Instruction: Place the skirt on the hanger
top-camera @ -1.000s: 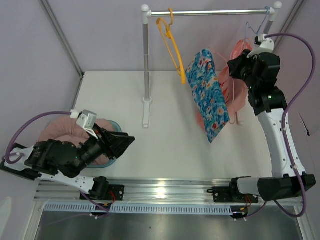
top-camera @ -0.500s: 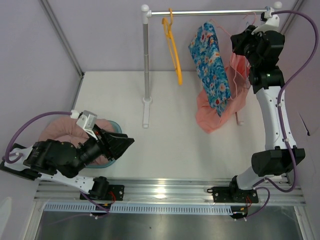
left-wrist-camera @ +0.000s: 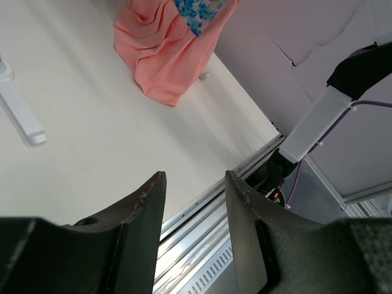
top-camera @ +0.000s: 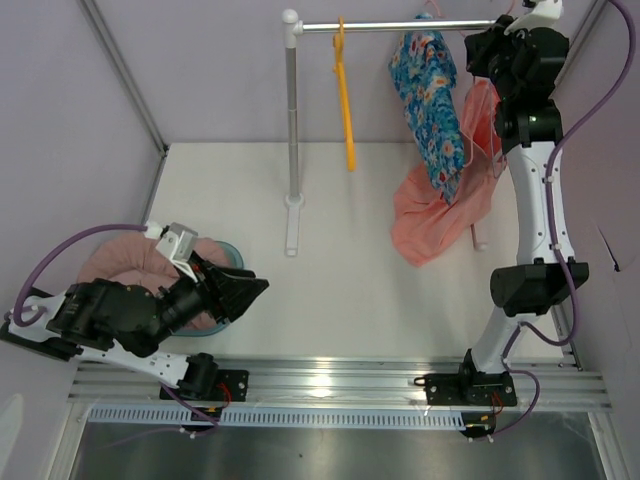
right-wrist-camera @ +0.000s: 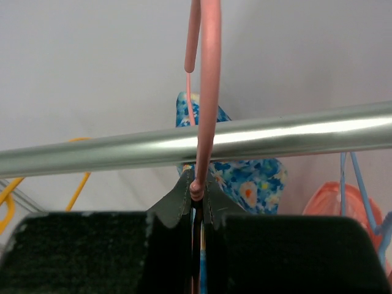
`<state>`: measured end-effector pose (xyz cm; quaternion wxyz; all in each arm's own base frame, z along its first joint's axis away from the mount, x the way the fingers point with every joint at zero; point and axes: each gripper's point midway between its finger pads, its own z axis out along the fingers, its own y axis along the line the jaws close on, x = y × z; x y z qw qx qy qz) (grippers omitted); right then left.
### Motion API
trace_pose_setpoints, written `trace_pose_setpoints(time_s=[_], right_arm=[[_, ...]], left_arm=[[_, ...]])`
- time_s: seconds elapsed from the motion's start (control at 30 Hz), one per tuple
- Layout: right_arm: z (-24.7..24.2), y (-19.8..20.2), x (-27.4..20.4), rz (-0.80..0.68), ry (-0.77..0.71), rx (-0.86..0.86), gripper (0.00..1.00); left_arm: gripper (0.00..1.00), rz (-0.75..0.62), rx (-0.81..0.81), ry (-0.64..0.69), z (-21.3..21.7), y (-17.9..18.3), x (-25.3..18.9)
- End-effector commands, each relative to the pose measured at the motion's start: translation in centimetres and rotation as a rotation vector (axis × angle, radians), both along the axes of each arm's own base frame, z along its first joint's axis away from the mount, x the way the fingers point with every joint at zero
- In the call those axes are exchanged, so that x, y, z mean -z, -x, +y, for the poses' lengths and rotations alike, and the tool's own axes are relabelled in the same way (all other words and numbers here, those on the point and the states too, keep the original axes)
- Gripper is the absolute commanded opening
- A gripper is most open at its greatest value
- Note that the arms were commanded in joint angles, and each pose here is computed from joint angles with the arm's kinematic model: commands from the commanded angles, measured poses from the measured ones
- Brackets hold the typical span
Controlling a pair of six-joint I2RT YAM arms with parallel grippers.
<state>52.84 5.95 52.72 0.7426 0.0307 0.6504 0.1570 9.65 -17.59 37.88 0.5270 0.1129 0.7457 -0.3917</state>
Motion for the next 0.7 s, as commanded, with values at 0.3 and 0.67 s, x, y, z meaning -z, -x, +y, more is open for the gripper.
trace_pose_setpoints(time_s=[0.3, 0.67], right_arm=[[-0.3, -2.9, 2.1, 0.024, 0.006, -0.001, 0.00], [-0.4, -1.5, 2.8, 0.046, -0.007, 0.000, 0.12]], left_arm=[[0.48, 0.008, -0.021, 0.000, -0.1, -0.2, -0.6], [0.50, 0.012, -0.033, -0.013, -0.5, -0.2, -0.1]])
